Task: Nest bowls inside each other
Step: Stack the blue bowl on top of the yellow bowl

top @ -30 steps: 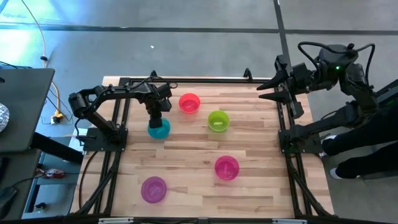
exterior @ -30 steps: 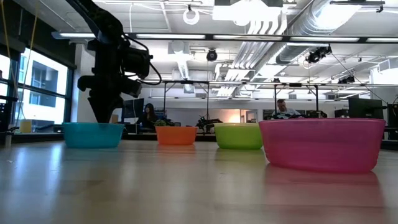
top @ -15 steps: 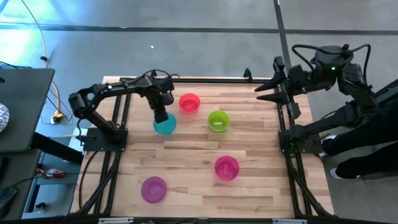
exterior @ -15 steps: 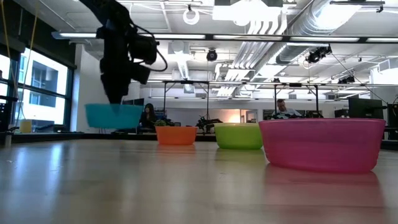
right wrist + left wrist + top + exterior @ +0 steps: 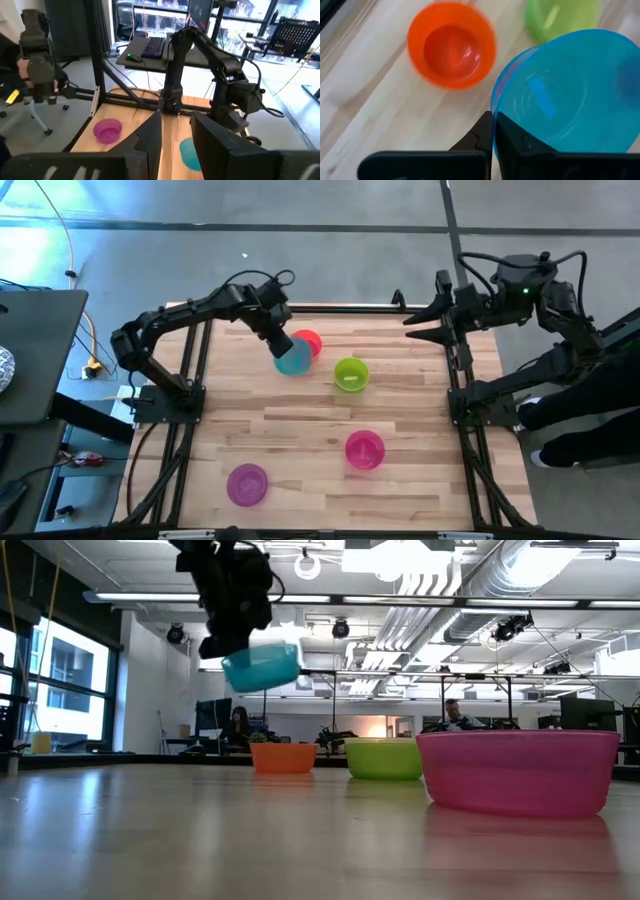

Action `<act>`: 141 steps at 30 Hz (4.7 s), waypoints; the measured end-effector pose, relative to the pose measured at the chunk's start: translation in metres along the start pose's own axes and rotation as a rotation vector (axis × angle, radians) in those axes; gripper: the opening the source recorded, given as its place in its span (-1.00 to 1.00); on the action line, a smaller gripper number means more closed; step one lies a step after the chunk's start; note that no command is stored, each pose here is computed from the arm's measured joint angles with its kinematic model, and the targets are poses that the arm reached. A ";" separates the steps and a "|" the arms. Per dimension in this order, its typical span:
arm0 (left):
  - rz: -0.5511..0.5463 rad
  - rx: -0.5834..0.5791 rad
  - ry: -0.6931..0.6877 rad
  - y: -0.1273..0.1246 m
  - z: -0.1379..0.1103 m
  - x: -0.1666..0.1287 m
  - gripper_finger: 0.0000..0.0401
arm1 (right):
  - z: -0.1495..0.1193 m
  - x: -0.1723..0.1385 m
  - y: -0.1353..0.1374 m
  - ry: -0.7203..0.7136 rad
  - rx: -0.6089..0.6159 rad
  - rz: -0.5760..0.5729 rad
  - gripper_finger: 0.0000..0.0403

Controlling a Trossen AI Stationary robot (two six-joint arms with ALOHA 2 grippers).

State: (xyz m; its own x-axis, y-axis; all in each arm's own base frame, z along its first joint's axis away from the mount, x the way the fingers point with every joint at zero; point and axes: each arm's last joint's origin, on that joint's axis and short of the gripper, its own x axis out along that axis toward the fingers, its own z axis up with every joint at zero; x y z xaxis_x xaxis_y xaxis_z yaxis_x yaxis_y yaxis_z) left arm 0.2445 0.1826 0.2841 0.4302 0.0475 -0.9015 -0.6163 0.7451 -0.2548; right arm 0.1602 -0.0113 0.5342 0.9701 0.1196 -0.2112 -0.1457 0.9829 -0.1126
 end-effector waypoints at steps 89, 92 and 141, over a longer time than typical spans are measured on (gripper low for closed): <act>0.145 0.039 0.142 -0.093 0.104 0.158 -1.00 | -0.001 0.002 0.012 0.023 0.044 0.086 -0.51; 0.155 0.057 0.180 -0.091 0.101 0.157 -1.00 | -0.001 0.002 0.012 0.023 0.044 0.086 -0.51; -0.018 0.222 0.241 -0.119 0.098 0.148 -0.24 | -0.003 0.002 0.013 0.044 0.048 0.089 -0.51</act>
State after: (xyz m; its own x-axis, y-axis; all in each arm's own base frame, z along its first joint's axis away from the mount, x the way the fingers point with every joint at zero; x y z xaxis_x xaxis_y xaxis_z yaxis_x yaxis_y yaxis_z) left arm 0.4462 0.1665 0.2150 0.2554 -0.1063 -0.9610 -0.4399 0.8723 -0.2134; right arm 0.1595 0.0010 0.5292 0.9441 0.2016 -0.2607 -0.2205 0.9744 -0.0447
